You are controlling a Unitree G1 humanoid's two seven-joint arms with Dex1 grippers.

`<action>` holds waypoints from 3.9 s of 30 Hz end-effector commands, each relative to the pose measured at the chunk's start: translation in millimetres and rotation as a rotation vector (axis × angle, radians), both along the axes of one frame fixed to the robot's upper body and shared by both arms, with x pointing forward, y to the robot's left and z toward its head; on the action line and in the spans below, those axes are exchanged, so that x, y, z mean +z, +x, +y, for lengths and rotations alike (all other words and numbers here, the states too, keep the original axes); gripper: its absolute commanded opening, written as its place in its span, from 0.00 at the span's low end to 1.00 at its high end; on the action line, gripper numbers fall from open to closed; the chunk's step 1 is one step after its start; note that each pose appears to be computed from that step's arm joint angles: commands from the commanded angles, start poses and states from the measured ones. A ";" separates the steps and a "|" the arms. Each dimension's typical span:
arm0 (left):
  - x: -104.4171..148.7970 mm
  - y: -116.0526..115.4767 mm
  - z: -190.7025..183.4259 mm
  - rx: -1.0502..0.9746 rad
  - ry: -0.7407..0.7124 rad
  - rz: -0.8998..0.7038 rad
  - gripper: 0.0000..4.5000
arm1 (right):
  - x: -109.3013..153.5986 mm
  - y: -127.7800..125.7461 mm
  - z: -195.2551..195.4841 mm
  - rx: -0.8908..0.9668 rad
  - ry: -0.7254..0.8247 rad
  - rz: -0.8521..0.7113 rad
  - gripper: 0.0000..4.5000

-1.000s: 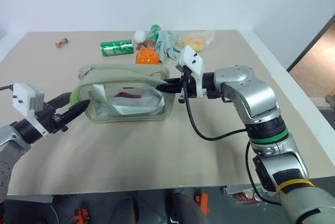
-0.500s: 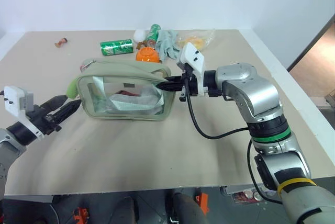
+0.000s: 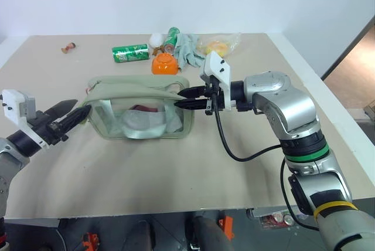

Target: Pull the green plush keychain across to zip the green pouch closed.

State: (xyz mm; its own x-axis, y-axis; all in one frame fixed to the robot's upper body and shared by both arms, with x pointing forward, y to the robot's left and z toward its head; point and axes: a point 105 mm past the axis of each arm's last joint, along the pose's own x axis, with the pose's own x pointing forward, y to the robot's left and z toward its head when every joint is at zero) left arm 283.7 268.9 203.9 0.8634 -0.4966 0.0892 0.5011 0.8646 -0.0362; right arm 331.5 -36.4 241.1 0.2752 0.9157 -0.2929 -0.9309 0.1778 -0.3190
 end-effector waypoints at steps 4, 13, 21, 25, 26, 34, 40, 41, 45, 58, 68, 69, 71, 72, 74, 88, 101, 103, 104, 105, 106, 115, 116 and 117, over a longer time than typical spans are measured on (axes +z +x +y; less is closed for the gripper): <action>12.8 -4.1 -8.6 -0.042 0.031 -0.038 0.61 | 6.1 -6.7 -7.7 -0.021 0.044 -0.024 0.87; 13.3 -6.4 -8.6 -0.055 0.033 -0.019 0.61 | 5.8 -16.8 -17.2 -0.039 0.099 0.027 0.82; 14.1 -4.6 -9.7 -0.060 0.044 -0.018 0.61 | 4.3 -12.0 -14.1 -0.058 0.142 0.047 0.22; 15.8 -4.7 -9.2 -0.058 0.044 -0.021 0.61 | 3.6 -9.4 -12.4 -0.060 0.149 0.047 0.00; 16.1 -5.0 -9.2 -0.058 0.044 -0.021 0.61 | 3.1 -9.1 -12.2 -0.059 0.149 0.047 0.00; 14.5 -5.0 -4.6 -0.041 0.019 -0.009 0.61 | 1.4 -10.3 -10.9 -0.041 0.137 0.022 0.00; 14.1 -5.7 7.0 0.006 -0.039 0.006 0.61 | -0.5 -10.7 -12.9 -0.039 0.115 0.006 0.00; 15.8 -8.5 6.8 -0.006 -0.055 0.009 0.61 | -0.9 -10.7 -13.7 -0.041 0.113 0.006 0.00; 13.7 -14.3 16.9 0.026 -0.045 0.028 0.61 | -2.4 -11.0 -16.1 -0.046 0.105 0.006 0.00; 3.1 -4.9 8.4 0.010 0.030 0.036 0.61 | -3.7 -8.6 -19.2 -0.055 0.088 -0.007 0.00; -5.6 1.0 15.7 0.046 0.083 0.039 0.61 | -3.5 -7.2 -19.0 -0.059 0.087 -0.012 0.00; -5.0 1.7 16.3 0.051 0.088 0.032 0.61 | -3.6 -7.2 -18.9 -0.059 0.086 -0.013 0.00; -2.8 3.3 18.5 0.065 0.095 0.013 0.49 | -4.0 -7.0 -18.7 -0.059 0.085 -0.013 0.00; -2.2 3.8 19.6 0.072 0.099 0.007 0.45 | -4.3 -7.0 -18.7 -0.058 0.084 -0.013 0.00; -0.5 5.1 22.7 0.088 0.107 -0.006 0.27 | -4.4 -6.5 -18.6 -0.058 0.083 -0.014 0.00; 28.5 10.4 17.3 0.091 0.144 -0.137 0.02 | -4.3 -3.6 -19.2 -0.054 0.069 -0.036 0.00; 94.6 15.6 -37.1 -0.090 0.255 -0.334 0.02 | -1.8 -2.9 -20.7 -0.038 0.060 -0.052 0.00; 90.5 14.2 -47.4 -0.141 0.299 -0.316 0.02 | -2.1 -2.6 -21.2 -0.039 0.056 -0.053 0.00; 88.1 13.0 -51.9 -0.168 0.314 -0.304 0.02 | -2.3 -2.5 -21.4 -0.039 0.054 -0.054 0.00; 86.2 12.3 -54.5 -0.184 0.327 -0.295 0.02 | -2.4 -2.5 -21.5 -0.040 0.053 -0.054 0.00; 83.8 11.9 -56.0 -0.195 0.342 -0.283 0.02 | -2.5 -2.4 -21.7 -0.040 0.052 -0.054 0.00; 68.0 11.0 -51.4 -0.194 0.411 -0.187 0.02 | -4.2 -2.1 -22.6 -0.041 0.045 -0.056 0.00; 67.5 11.2 -50.5 -0.190 0.407 -0.181 0.02 | -4.3 -2.1 -22.6 -0.040 0.045 -0.056 0.00; 66.9 11.3 -49.2 -0.185 0.415 -0.178 0.02 | -4.3 -2.2 -22.5 -0.039 0.045 -0.057 0.00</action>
State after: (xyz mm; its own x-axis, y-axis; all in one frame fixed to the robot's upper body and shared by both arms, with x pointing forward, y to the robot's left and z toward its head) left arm 298.4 217.7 264.7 0.7368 -0.6761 -0.0072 0.6331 0.6861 0.3584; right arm 329.5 -57.4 229.1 0.3197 0.9160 -0.2422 -0.9149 0.2320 -0.3304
